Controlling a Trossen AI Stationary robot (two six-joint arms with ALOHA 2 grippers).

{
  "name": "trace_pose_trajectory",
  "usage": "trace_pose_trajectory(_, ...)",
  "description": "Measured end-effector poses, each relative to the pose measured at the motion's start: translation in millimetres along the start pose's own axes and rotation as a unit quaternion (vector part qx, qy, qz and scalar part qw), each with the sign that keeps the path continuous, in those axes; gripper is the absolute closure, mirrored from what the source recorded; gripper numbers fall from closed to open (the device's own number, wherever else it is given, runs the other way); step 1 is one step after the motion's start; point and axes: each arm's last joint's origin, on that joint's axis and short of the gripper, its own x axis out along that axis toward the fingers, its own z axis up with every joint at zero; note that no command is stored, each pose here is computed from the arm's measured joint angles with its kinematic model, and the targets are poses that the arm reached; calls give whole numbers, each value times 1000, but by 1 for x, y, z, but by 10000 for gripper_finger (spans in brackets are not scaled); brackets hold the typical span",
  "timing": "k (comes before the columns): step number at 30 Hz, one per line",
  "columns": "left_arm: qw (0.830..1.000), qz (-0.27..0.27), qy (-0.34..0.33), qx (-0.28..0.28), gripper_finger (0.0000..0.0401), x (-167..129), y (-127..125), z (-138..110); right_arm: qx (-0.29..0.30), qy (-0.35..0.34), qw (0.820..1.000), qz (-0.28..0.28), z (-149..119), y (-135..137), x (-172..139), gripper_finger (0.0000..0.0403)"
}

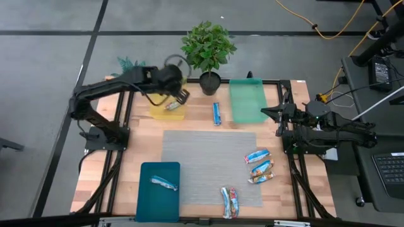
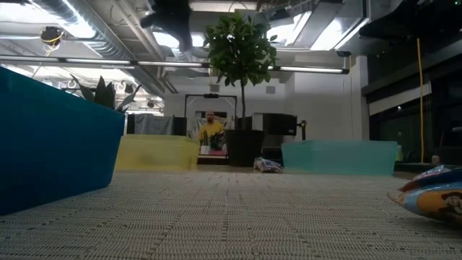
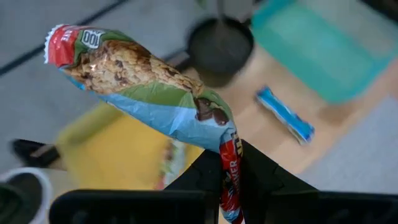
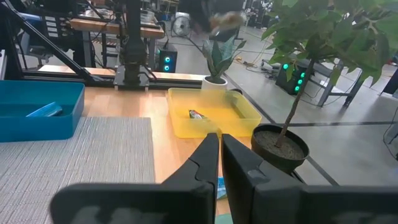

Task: Pick and place Granola Bars by type
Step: Put the red granola bar into the yellow transparent bin

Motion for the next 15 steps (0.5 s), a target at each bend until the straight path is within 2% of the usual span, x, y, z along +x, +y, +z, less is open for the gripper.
trace_pose_trajectory(4, 999, 10, -35, -37, 377, -21, 29, 7, 0, 0, 1000, 0, 0, 0, 0, 379)
trace_pose_trajectory(7, 998, 9, -50, -47, 377, -33, 41, 8, 0, 0, 1000, 0, 0, 0, 0, 379)
trace_pose_trajectory(15, 998, 2, -41, -41, 377, -31, 60, 14, 0, 0, 1000, 0, 0, 0, 0, 379)
